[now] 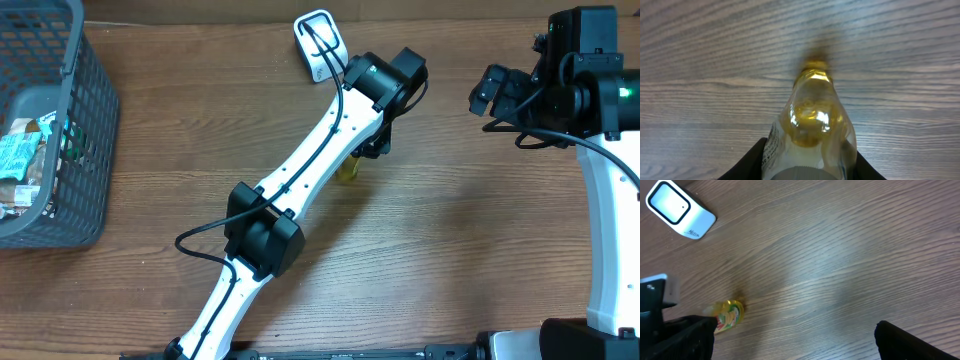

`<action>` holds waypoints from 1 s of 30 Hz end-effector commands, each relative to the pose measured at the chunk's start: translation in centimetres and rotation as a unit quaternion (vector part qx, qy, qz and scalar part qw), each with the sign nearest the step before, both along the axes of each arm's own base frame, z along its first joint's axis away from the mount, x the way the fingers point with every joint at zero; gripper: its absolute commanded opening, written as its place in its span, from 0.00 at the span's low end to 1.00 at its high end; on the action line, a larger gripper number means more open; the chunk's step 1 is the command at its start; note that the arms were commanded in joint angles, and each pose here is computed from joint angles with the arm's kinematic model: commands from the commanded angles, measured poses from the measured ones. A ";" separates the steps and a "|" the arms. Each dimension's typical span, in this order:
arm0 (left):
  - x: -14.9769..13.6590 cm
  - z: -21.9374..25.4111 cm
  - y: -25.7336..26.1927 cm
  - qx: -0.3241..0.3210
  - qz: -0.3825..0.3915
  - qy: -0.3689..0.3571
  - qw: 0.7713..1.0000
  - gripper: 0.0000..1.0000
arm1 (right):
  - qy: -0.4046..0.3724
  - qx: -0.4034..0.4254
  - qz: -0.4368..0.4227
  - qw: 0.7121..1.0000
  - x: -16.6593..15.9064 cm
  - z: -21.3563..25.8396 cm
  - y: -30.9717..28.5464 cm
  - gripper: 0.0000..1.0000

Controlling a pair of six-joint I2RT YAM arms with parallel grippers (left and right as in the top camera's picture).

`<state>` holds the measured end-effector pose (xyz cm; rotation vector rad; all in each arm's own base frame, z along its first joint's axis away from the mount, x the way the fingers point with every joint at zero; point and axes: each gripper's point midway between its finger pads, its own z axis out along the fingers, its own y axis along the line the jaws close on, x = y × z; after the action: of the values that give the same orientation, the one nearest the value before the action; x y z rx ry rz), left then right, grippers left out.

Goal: Scan the item barcode
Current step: 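Set the yellow bottle upright on the table center, release left gripper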

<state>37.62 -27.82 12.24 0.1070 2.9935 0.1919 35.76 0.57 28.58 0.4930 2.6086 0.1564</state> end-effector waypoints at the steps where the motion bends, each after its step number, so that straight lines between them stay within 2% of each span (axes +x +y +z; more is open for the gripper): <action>1: -0.7 -1.7 0.4 0.013 0.020 0.019 1.000 0.15 | -0.006 -0.001 -0.006 1.000 0.0 0.3 -0.2 1.00; 3: -0.8 -2.3 0.5 0.017 0.022 0.024 0.999 0.16 | -0.006 -0.001 -0.006 1.000 0.0 0.3 -0.2 1.00; 7: -0.9 -2.5 0.0 0.005 0.022 0.028 0.999 0.25 | -0.006 -0.001 -0.005 1.000 0.0 0.3 -0.2 1.00; 8: -1.0 -2.5 -0.3 -0.003 0.021 0.033 0.999 0.29 | -0.006 -0.001 -0.006 1.000 0.0 0.3 -0.2 1.00; 9: -1.2 -2.6 -0.5 -0.009 0.020 0.039 0.999 0.40 | -0.006 -0.001 -0.006 1.000 0.0 0.3 -0.2 1.00; 11: -1.5 -2.6 -0.8 -0.018 0.019 0.048 0.999 0.54 | -0.006 -0.001 -0.005 1.000 0.0 0.3 -0.2 1.00; 16: -1.7 -2.6 -0.8 -0.016 0.009 0.052 0.998 0.73 | -0.006 -0.001 -0.006 1.000 0.0 0.3 -0.2 1.00; 22: -0.8 -0.6 -0.6 -0.031 -0.011 0.033 0.999 0.78 | -0.006 -0.001 -0.006 1.000 0.0 0.3 -0.2 1.00; 30: 2.6 9.0 1.7 -0.099 -0.008 -0.073 0.992 0.82 | -0.006 -0.001 -0.006 1.000 0.0 0.3 -0.2 1.00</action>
<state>38.64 -27.99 15.42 0.1111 2.9786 0.0106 35.76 0.56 28.58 0.4931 2.6082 0.1559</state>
